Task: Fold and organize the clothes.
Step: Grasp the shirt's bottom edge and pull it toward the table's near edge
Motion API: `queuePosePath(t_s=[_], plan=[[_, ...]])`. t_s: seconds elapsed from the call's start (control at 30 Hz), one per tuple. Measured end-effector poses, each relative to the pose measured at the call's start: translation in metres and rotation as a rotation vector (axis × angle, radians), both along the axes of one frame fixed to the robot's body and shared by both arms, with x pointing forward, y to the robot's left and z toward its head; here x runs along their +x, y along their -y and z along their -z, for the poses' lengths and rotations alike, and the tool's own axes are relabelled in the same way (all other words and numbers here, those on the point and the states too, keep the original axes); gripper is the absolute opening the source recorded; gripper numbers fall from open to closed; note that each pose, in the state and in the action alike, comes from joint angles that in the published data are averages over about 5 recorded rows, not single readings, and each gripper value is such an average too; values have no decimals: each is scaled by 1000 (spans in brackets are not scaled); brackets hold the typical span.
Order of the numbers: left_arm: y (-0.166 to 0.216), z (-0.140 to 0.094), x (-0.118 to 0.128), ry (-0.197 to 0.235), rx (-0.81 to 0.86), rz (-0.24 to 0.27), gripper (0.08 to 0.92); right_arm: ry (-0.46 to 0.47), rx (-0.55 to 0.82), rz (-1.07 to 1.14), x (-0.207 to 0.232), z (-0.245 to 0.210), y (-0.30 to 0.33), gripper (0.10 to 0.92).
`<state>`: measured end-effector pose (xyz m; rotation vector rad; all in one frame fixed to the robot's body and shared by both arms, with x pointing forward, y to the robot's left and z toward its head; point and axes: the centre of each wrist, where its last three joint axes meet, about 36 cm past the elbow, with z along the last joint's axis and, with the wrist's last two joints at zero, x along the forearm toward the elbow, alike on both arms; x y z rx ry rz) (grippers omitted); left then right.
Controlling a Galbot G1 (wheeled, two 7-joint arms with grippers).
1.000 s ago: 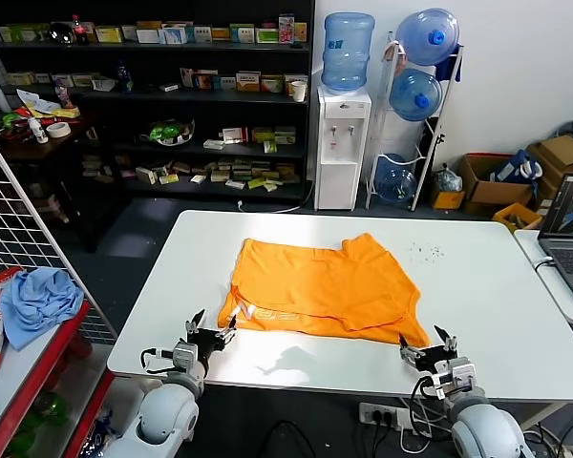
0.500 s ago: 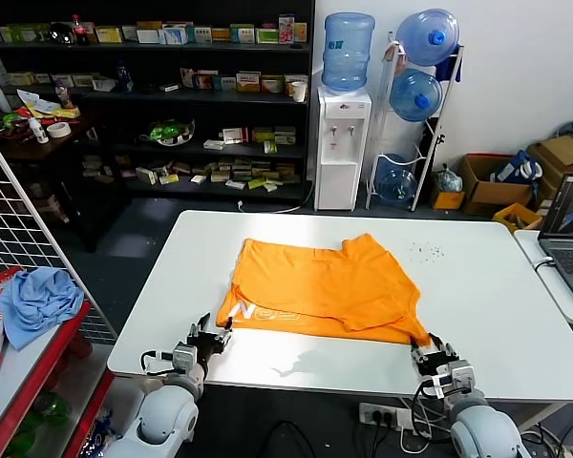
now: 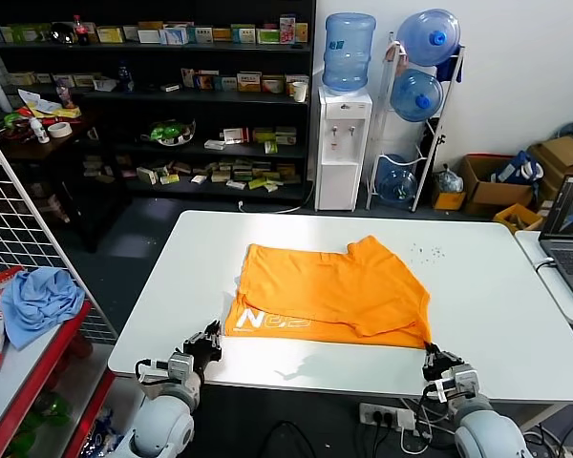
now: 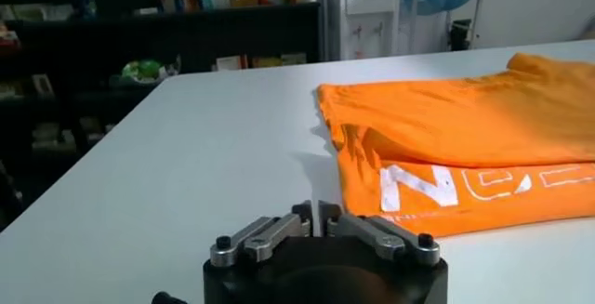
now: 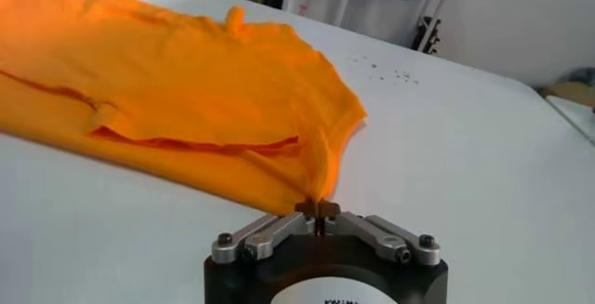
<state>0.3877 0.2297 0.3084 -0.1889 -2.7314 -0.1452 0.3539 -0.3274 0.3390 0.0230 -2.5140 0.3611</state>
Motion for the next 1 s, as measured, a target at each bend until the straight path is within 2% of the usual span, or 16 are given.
queuePosePath(t_s=[0.1, 0.33, 0.6, 0.9, 1.0], plan=[[2, -4, -9, 3, -4, 6, 89, -4, -12, -13, -4, -5, 1, 129], [10, -14, -25, 19, -43, 18, 111, -9, -23, -33, -7, -9, -1, 129], [19, -14, -21, 32, -83, 14, 327, -20, -29, -42, -10, -9, -1, 129], [30, 3, -9, 9, -91, 12, 587, -23, -35, -48, -9, -10, 0, 129], [29, 7, -4, 4, -88, 4, 638, -24, -36, -52, -10, -11, 1, 129]])
